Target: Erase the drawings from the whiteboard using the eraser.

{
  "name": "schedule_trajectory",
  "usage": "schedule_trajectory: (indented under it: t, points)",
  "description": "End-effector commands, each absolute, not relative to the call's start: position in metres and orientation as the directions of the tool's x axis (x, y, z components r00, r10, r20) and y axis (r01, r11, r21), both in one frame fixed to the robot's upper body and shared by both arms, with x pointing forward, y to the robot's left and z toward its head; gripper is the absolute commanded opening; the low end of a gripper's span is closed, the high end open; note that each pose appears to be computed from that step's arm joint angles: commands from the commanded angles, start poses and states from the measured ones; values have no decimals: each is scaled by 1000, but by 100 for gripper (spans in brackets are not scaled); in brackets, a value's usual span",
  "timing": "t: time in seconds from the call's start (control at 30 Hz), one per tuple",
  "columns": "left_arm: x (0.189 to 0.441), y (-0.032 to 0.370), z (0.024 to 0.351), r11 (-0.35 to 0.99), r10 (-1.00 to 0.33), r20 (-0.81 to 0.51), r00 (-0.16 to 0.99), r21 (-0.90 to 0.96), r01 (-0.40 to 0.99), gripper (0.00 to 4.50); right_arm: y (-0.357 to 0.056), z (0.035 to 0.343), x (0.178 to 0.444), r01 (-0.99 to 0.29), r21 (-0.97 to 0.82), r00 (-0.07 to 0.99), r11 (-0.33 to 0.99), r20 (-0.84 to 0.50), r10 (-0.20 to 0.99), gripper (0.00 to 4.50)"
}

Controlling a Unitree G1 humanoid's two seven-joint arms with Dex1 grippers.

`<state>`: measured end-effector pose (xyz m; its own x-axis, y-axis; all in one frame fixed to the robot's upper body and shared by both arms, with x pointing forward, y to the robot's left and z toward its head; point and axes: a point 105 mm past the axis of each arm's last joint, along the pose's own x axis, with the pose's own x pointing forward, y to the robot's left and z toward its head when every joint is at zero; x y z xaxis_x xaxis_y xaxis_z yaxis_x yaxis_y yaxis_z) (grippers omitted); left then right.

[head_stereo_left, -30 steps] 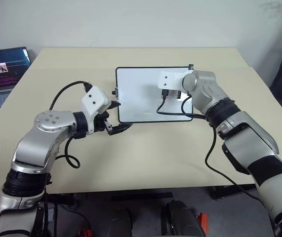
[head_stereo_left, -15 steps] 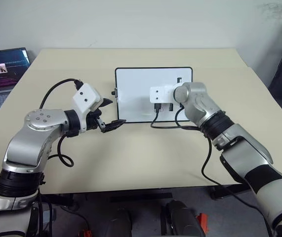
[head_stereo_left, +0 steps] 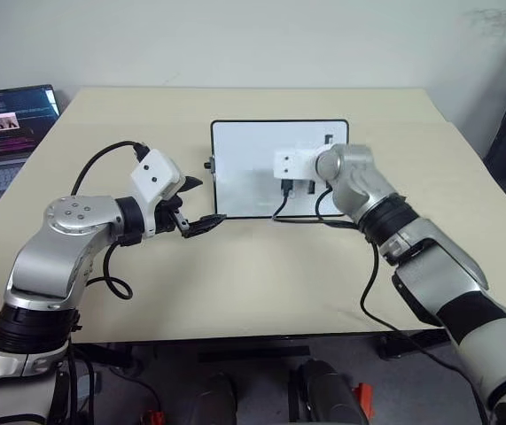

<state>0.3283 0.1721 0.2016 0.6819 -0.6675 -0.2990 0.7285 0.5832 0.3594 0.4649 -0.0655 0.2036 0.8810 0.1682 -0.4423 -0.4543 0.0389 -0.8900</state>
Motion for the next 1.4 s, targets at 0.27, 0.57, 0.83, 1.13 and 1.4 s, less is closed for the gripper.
schedule_trajectory:
  t: [0.27, 0.57, 0.83, 1.13, 1.4]
  points:
    - [326, 167, 217, 575, -687, -247, 683, 390, 719, 450, -71, 214, 473, -412, -910, 904, 47, -402, 145, 83]
    - [326, 165, 218, 569, -692, -249, 678, 390, 724, 450, -61, 171, 453, -561, -824, 806, -80, -565, 178, 83]
    - [326, 166, 216, 567, -693, -253, 675, 388, 727, 450, -79, 164, 446, -583, -808, 793, -78, -588, 161, 83]
    - [328, 188, 219, 592, -646, -272, 713, 411, 693, 450, -113, 224, 424, -578, -797, 806, 173, -524, 275, 83]
    - [329, 198, 217, 596, -627, -291, 723, 419, 685, 450, -164, 227, 396, -609, -763, 793, 215, -583, 176, 83]
